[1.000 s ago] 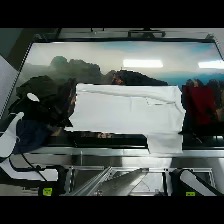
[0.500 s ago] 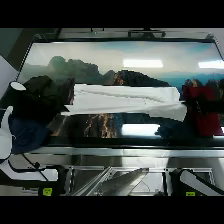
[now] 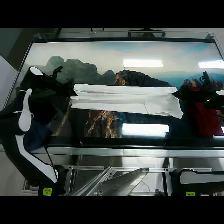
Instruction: Fold the shirts.
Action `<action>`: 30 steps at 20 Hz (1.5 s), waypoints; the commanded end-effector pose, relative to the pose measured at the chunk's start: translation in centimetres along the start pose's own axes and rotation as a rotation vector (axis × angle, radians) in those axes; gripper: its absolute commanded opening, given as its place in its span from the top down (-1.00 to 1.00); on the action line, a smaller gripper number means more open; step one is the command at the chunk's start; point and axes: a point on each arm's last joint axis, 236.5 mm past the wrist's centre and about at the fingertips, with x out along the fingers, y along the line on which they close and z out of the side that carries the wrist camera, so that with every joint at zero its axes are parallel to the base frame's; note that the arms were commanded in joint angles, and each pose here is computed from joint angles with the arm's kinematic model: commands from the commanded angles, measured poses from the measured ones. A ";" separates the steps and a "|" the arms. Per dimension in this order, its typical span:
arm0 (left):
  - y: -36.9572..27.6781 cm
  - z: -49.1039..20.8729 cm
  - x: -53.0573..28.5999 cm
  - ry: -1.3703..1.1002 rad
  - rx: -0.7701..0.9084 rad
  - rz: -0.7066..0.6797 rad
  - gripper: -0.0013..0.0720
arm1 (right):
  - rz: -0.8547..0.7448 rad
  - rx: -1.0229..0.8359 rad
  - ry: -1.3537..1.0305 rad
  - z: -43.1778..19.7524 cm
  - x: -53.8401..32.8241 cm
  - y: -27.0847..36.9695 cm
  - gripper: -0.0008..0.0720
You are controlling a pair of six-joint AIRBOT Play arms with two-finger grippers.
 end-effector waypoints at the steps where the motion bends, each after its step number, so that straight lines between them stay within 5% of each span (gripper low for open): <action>1: 1.2 0.8 2.7 0.066 -0.027 -0.027 0.93 | -0.033 -0.057 0.009 0.0 2.4 -2.3 0.92; 3: 0.8 0.9 3.2 0.099 -0.005 -0.037 0.93 | -0.030 -0.089 0.004 0.3 2.2 -2.1 0.92; 4: 0.3 1.1 3.1 0.104 0.015 -0.037 0.92 | -0.028 -0.110 0.001 0.9 1.7 -1.8 0.64; 6: -1.2 2.2 1.5 0.080 0.069 -0.032 0.79 | -0.054 -0.179 0.000 2.3 0.2 -1.9 -0.27; 8: -2.5 3.3 -0.6 0.049 0.124 -0.025 -0.38 | -0.129 -0.190 0.025 3.0 -1.4 -3.6 -0.84; 9: -2.9 3.8 -1.2 0.026 0.135 -0.018 -1.00 | -0.171 -0.173 0.046 2.7 -1.9 -4.9 -0.88; 20: -5.1 5.3 -4.8 -0.110 0.143 0.007 -0.92 | -0.015 -0.066 0.291 -4.1 2.3 -6.0 -0.87; 22: -6.1 5.4 -5.0 -0.134 0.143 -0.020 -0.92 | 0.012 -0.079 0.293 -4.3 3.1 -5.0 -0.21; 23: -6.9 5.5 -4.8 -0.142 0.141 -0.051 -0.92 | 0.020 -0.082 0.299 -4.5 3.4 -4.6 -0.07; 25: -7.9 5.5 -4.6 -0.142 0.143 -0.089 -0.92 | 0.027 -0.100 0.309 -4.6 3.8 -3.9 0.77; 26: -8.8 5.4 -4.2 -0.137 0.152 -0.102 -0.85 | 0.039 -0.102 0.314 -4.5 3.7 -3.5 0.92; 29: -10.9 5.0 -2.9 -0.114 0.188 -0.125 0.97 | 0.126 -0.108 0.332 -3.8 2.5 -0.8 0.92; 30: -11.8 4.8 -2.0 -0.105 0.214 -0.126 0.97 | 0.163 -0.112 0.339 -3.3 1.7 0.4 0.92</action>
